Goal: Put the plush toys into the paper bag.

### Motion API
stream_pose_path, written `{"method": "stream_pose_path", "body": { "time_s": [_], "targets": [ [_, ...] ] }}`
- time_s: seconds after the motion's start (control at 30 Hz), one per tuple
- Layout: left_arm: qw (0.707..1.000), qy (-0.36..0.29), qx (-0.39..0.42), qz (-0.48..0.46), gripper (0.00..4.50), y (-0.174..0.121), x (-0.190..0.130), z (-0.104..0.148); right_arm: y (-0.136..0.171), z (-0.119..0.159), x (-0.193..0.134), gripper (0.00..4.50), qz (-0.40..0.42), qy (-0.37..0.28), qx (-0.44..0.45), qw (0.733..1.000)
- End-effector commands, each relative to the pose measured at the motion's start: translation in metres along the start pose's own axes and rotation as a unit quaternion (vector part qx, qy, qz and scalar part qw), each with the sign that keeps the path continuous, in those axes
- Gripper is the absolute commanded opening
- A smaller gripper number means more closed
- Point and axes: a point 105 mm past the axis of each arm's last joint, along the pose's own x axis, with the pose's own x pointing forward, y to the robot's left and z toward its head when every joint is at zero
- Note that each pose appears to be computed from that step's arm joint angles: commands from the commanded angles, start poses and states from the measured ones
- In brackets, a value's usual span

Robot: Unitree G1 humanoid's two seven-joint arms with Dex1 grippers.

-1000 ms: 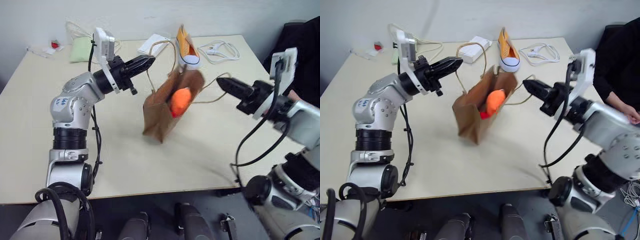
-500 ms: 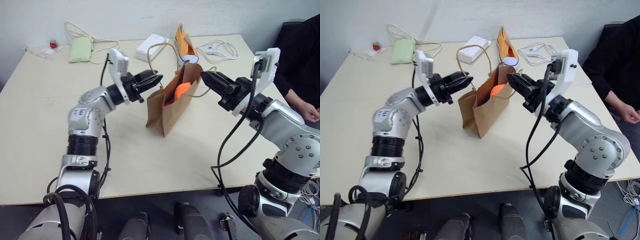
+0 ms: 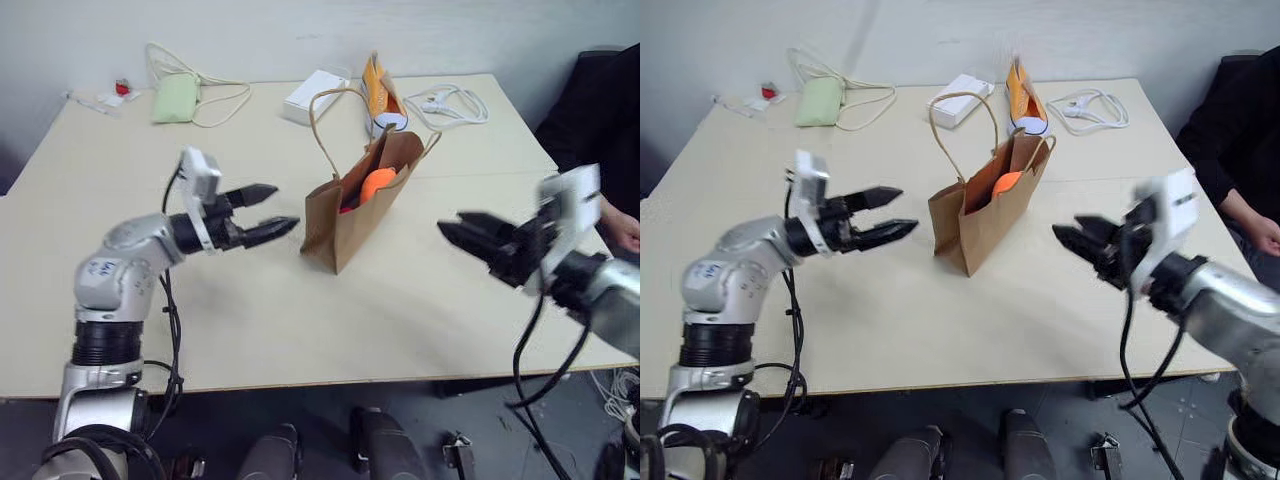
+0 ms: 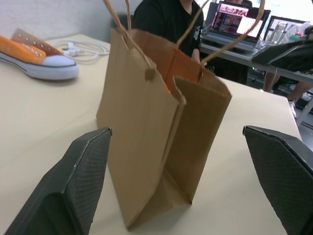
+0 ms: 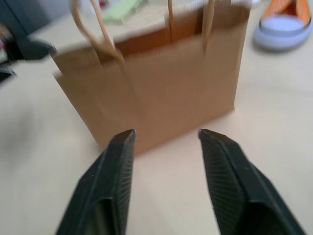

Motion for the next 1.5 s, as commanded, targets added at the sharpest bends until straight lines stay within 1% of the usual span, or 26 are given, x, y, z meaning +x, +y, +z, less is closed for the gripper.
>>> {"method": "stream_pose_path", "body": {
  "time_s": [0.03, 0.1, 0.13, 0.23, 0.33, 0.4, 0.47, 0.6, 0.73, 0.83, 0.87, 0.9, 0.93, 0.97, 1.0, 1.13, 1.27, 1.33, 1.4, 1.5],
  "targets": [
    [0.999, -0.019, 0.014, -0.035, 4.50, -0.013, 0.022, 0.003, 0.009, -0.007, 0.030, 0.99, 0.013, -0.011, -0.028, 0.999],
    [0.998, -0.016, 0.019, -0.049, 4.50, -0.019, 0.028, -0.004, 0.012, -0.013, 0.054, 0.23, 0.010, -0.008, -0.037, 0.999],
    [0.999, -0.014, 0.023, -0.047, 4.50, -0.018, 0.029, -0.006, 0.013, -0.014, 0.065, 0.03, 0.009, -0.010, -0.039, 0.999],
    [0.998, -0.001, 0.039, -0.042, 4.50, -0.016, 0.031, -0.014, 0.017, -0.012, 0.090, 0.03, 0.007, -0.021, -0.041, 0.999],
    [0.998, 0.005, 0.058, -0.021, 4.50, -0.010, 0.035, -0.020, 0.019, -0.012, 0.103, 0.03, 0.010, -0.026, -0.041, 0.999],
    [0.998, -0.002, 0.064, 0.019, 4.50, 0.001, 0.043, -0.021, 0.021, -0.012, 0.107, 0.03, 0.015, -0.031, -0.040, 0.999],
    [0.997, -0.008, 0.060, 0.037, 4.50, 0.006, 0.050, -0.023, 0.023, -0.011, 0.109, 0.03, 0.021, -0.035, -0.040, 0.998],
    [0.998, -0.014, 0.052, 0.024, 4.50, -0.001, 0.062, -0.030, 0.025, -0.012, 0.112, 0.03, 0.027, -0.039, -0.042, 0.998],
    [0.998, -0.023, 0.045, 0.029, 4.50, 0.002, 0.073, -0.031, 0.025, -0.015, 0.113, 0.03, 0.027, -0.038, -0.042, 0.998],
    [0.997, -0.028, 0.042, 0.055, 3.91, 0.013, 0.078, -0.030, 0.027, -0.017, 0.112, 0.00, 0.031, -0.037, -0.046, 0.998],
    [0.997, -0.030, 0.043, 0.057, 3.61, 0.014, 0.080, -0.029, 0.028, -0.017, 0.110, 0.00, 0.034, -0.040, -0.048, 0.997],
    [0.997, -0.030, 0.045, 0.055, 3.48, 0.016, 0.082, -0.029, 0.029, -0.015, 0.106, 0.00, 0.038, -0.046, -0.049, 0.997],
    [0.997, -0.031, 0.047, 0.051, 3.09, 0.016, 0.083, -0.029, 0.030, -0.014, 0.102, 0.00, 0.040, -0.050, -0.051, 0.997],
    [0.997, -0.030, 0.047, 0.048, 2.97, 0.018, 0.083, -0.028, 0.030, -0.013, 0.097, 0.00, 0.041, -0.055, -0.053, 0.996],
    [0.997, -0.030, 0.048, 0.045, 2.70, 0.019, 0.084, -0.028, 0.030, -0.013, 0.093, 0.00, 0.042, -0.058, -0.057, 0.996],
    [0.998, -0.034, 0.046, 0.033, 1.40, 0.024, 0.086, -0.025, 0.026, -0.009, 0.063, 0.00, 0.040, -0.070, -0.075, 0.994],
    [0.998, -0.036, 0.046, -0.006, 0.08, 0.023, 0.089, -0.020, 0.021, -0.007, 0.022, 0.00, 0.029, -0.067, -0.103, 0.992],
    [0.998, -0.036, 0.043, -0.040, 0.03, 0.018, 0.090, -0.018, 0.020, -0.005, -0.001, 0.00, 0.021, -0.064, -0.117, 0.991],
    [0.992, -0.033, 0.031, -0.119, 0.03, 0.004, 0.087, -0.013, 0.019, 0.000, -0.029, 0.00, 0.013, -0.059, -0.129, 0.990],
    [0.975, -0.016, 0.034, -0.217, 0.00, -0.013, 0.079, -0.009, 0.027, 0.004, -0.054, 0.61, 0.032, -0.046, -0.137, 0.989]
  ]
}}
